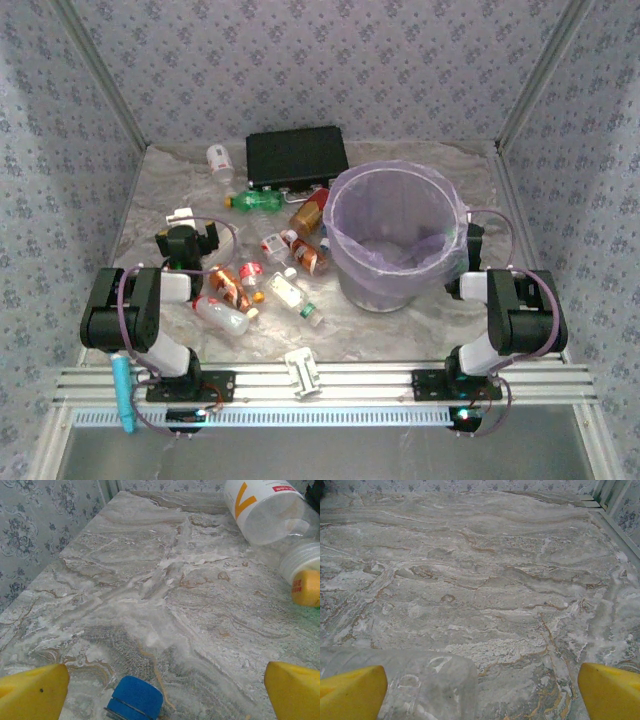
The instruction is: Put the plastic bottles in the bin
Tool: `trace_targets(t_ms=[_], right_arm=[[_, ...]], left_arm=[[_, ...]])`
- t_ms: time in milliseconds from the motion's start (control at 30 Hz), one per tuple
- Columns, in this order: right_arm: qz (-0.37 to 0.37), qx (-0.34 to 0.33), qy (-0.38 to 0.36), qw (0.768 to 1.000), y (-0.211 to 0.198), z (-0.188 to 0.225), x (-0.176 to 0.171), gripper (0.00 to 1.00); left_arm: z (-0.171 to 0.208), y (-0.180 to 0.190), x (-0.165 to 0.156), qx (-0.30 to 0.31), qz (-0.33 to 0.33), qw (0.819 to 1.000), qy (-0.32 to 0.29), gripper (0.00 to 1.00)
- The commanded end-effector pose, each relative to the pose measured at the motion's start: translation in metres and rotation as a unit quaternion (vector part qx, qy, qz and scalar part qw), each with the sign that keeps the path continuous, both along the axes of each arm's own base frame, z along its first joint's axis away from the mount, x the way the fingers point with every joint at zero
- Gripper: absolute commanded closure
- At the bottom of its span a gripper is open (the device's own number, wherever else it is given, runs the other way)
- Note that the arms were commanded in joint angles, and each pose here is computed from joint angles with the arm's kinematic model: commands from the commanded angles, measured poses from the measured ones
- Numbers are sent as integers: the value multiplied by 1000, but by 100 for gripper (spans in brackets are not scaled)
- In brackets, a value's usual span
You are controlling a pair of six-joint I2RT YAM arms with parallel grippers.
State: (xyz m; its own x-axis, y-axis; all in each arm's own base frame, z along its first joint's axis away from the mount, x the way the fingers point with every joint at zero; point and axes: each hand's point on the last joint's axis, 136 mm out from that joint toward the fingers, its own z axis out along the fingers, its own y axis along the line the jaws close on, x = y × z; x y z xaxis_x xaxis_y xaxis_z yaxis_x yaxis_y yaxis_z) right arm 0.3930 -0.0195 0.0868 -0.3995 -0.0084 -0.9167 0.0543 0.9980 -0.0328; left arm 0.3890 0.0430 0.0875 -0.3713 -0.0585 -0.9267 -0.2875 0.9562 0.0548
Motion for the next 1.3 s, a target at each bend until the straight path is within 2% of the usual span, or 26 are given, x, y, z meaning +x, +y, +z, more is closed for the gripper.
trace_targets(t_ms=[0,367,467,533,600,700,800,900,1067,1267], right_arm=[[7,-1,6,1000,2,-5,-1,0],[0,1,2,1000,0,-3,-2,0],[-22,15,10,1000,-11,6,-1,0],[-27,14,18,999,-12,11,-1,0],[-40,26,36,998,-16,19,-1,0],[-57,45,66,995,-20,31,-7,0],[-84,72,102,989,-27,41,-19,0],[-126,114,142,975,-43,48,-38,0],[-171,196,162,952,-61,69,-73,0],[-183,220,155,945,-67,102,-106,0]], left_arm=[[6,2,-1,-4,8,1000,-17,0],[9,2,-1,-2,7,1000,-21,0],[13,-8,3,5,-21,1000,-10,0],[29,-6,5,32,12,999,17,0],[53,-5,10,30,19,999,28,0],[89,-7,20,-1,18,999,26,0],[103,-16,41,-55,-1,996,71,0],[94,-30,66,-111,-16,985,133,0],[78,-53,115,-182,-45,968,164,1],[49,-73,164,-247,-64,949,185,2]])
